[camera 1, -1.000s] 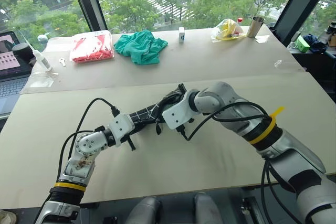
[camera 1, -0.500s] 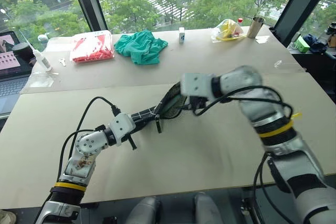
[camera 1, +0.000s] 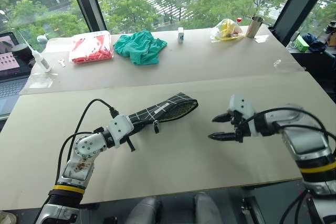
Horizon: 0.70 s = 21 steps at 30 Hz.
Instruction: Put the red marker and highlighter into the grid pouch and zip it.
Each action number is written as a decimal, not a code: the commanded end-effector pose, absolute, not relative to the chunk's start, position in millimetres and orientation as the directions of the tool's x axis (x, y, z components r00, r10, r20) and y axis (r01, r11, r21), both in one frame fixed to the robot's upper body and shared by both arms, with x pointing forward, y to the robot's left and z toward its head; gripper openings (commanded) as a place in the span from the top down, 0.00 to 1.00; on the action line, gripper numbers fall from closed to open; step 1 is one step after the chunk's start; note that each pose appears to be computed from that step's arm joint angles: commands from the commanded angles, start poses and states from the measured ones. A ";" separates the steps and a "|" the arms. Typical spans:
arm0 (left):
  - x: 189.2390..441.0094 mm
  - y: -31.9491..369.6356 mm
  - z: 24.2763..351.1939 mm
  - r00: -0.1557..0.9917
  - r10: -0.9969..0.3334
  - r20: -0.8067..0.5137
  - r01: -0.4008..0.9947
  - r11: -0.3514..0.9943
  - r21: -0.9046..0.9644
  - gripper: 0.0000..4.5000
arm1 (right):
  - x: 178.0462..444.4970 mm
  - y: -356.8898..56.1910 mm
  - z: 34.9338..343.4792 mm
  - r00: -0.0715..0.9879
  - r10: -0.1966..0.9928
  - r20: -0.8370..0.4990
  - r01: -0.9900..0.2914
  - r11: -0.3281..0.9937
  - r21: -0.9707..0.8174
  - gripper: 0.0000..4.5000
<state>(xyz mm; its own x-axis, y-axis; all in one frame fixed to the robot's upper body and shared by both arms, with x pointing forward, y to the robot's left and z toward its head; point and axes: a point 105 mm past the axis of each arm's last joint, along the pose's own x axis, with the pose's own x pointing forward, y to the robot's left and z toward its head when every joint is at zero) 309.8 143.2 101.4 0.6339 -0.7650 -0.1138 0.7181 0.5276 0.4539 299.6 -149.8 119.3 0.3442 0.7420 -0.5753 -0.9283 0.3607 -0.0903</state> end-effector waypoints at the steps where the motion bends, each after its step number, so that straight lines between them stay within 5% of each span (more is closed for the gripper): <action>1: 309.0 141.4 114.5 0.637 -0.768 -0.064 0.701 0.543 0.462 1.00 | 302.3 -116.7 117.8 0.376 0.787 -0.490 -0.911 0.410 -0.041 0.19; 10: 316.8 134.4 129.6 0.648 -0.761 -0.004 0.693 0.588 0.417 1.00 | 311.8 -36.8 126.0 0.364 0.847 -0.386 -0.913 0.407 0.032 0.19; 21: 313.4 131.8 126.7 0.646 -0.763 -0.015 0.700 0.585 0.410 1.00 | 316.5 13.4 134.3 0.360 0.869 -0.338 -0.917 0.396 0.042 0.19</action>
<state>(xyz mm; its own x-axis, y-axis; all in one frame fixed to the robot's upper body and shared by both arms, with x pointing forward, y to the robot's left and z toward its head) 316.0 133.0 114.5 0.6503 -0.7575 -0.0573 0.7132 0.5829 0.3893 315.9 8.4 127.9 0.3550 0.8649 -0.3548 -0.9146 0.4000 0.0600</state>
